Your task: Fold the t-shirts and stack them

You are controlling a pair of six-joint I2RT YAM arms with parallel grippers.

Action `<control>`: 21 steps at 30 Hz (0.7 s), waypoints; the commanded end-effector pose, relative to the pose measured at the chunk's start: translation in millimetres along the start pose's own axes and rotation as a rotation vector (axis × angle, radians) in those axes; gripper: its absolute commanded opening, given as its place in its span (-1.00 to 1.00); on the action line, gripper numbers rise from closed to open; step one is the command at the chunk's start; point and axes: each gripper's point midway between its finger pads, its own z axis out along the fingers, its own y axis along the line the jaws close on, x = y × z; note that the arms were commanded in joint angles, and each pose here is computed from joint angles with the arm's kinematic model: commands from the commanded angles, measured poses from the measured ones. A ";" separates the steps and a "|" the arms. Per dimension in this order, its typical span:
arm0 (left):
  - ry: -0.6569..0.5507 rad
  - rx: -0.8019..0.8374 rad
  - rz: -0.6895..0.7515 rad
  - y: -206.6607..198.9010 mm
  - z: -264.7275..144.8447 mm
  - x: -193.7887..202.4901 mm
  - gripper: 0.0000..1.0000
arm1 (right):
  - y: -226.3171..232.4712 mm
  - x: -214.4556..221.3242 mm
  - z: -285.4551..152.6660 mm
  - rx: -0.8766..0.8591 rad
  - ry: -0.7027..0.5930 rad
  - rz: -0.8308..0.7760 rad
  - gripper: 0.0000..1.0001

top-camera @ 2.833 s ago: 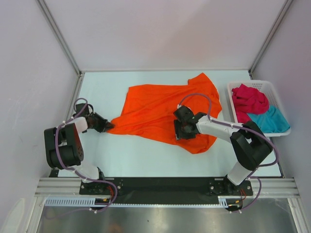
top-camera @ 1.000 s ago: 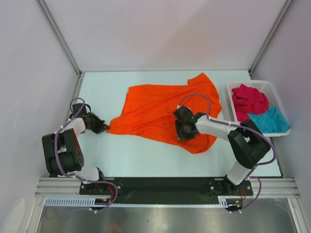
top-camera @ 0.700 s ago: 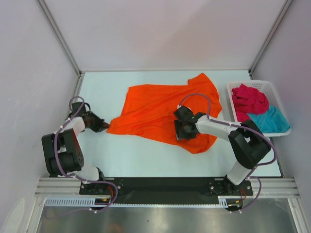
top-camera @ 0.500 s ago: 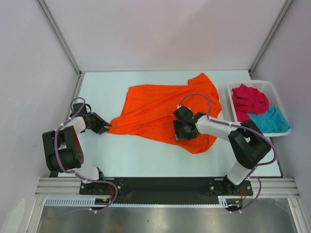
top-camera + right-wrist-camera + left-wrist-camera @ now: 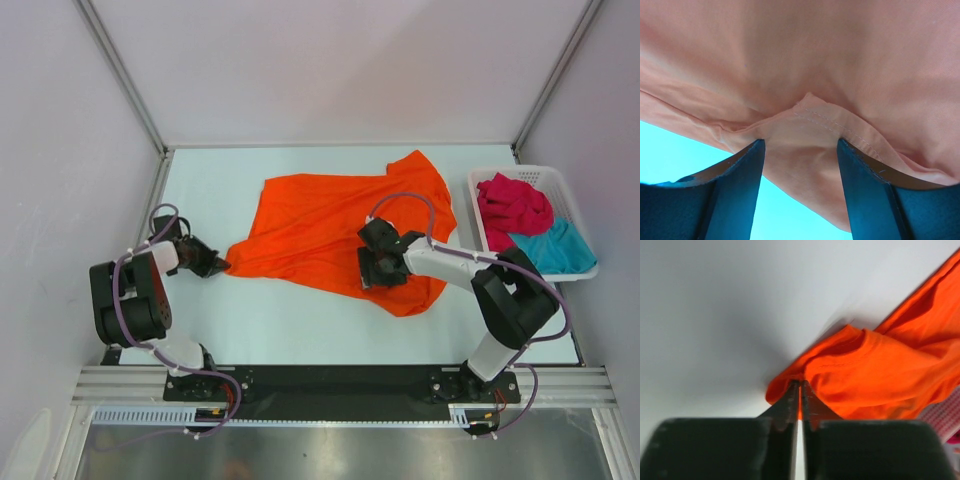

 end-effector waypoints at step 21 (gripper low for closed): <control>-0.138 0.137 0.098 -64.2 -71.2 -23.0 -1.00 | -60.9 -28.6 -55.9 0.114 -0.139 0.094 0.51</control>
